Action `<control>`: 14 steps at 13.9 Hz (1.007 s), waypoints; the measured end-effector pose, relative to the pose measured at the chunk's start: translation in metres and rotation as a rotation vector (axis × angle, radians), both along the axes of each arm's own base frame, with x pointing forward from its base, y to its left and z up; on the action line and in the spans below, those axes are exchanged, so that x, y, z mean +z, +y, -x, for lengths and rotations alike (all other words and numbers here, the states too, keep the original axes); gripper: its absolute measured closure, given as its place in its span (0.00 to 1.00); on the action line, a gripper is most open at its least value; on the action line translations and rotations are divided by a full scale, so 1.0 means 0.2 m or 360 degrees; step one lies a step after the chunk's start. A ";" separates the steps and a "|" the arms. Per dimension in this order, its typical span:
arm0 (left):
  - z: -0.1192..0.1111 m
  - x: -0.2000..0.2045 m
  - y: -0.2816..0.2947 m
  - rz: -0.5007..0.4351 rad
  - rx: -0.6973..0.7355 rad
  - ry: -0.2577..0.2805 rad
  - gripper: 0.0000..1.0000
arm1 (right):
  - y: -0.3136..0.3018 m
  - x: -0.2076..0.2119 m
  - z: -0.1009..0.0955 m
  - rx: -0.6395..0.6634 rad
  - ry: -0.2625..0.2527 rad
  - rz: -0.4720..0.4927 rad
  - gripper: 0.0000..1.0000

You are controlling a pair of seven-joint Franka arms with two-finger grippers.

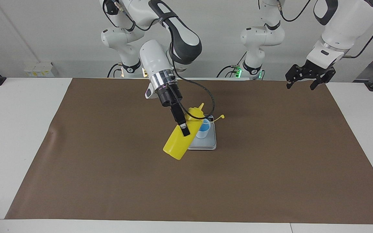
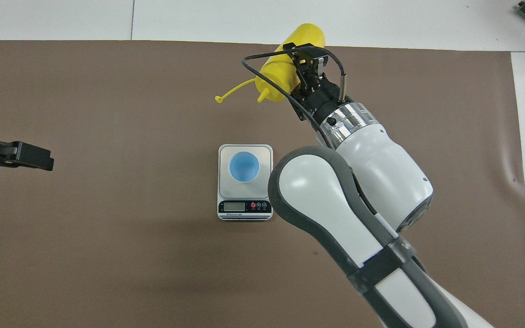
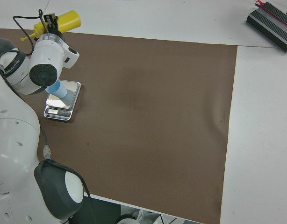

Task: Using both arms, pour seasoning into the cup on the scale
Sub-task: 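Turn the bottle upright and carry it back with the right gripper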

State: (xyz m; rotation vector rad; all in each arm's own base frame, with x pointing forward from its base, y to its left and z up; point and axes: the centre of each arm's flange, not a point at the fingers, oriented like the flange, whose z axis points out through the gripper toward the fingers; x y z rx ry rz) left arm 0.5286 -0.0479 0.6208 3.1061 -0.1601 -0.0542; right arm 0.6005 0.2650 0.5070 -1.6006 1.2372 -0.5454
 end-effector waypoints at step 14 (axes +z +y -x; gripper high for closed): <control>0.00 0.00 0.00 0.0000 0.0000 0.0000 0.00 | -0.38 0.08 -0.15 0.0364 0.0029 0.0213 0.48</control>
